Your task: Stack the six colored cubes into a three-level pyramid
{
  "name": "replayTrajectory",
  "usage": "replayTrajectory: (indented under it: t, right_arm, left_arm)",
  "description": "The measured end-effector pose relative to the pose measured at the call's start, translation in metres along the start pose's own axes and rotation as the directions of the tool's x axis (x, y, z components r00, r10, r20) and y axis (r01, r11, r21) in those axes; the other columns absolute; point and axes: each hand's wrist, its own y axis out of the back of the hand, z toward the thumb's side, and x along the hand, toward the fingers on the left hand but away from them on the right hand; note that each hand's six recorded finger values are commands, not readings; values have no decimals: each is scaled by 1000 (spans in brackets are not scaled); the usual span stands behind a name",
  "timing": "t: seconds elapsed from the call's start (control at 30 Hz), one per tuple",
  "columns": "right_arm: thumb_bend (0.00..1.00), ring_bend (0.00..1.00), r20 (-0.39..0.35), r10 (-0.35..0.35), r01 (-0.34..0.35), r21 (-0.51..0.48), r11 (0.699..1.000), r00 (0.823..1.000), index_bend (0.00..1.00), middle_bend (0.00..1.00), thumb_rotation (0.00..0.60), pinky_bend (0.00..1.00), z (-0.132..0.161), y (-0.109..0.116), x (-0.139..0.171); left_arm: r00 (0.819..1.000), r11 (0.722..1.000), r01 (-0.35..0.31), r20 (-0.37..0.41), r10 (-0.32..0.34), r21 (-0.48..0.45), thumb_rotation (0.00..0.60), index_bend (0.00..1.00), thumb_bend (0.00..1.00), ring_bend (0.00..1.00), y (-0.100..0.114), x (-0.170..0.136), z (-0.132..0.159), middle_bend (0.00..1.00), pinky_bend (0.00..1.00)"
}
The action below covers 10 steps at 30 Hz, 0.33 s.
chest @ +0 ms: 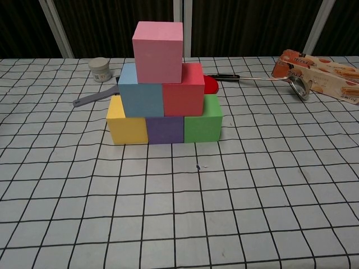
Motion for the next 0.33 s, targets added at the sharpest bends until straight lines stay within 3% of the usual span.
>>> replayTrajectory:
  t: [0.1, 0.33]
  right_arm:
    - [41, 0, 29, 11, -13, 91, 996, 1000, 0, 0, 600, 0, -18, -12, 14]
    - [45, 0, 71, 4, -7, 49, 999, 997, 0, 0, 600, 0, -32, -14, 39]
  left_arm:
    - [1000, 999, 10, -16, -9, 39, 600, 70, 29, 0, -3, -6, -8, 39, 163]
    - [999, 997, -36, -20, 38, 64, 600, 67, 25, 0, -3, -24, -25, 36, 142]
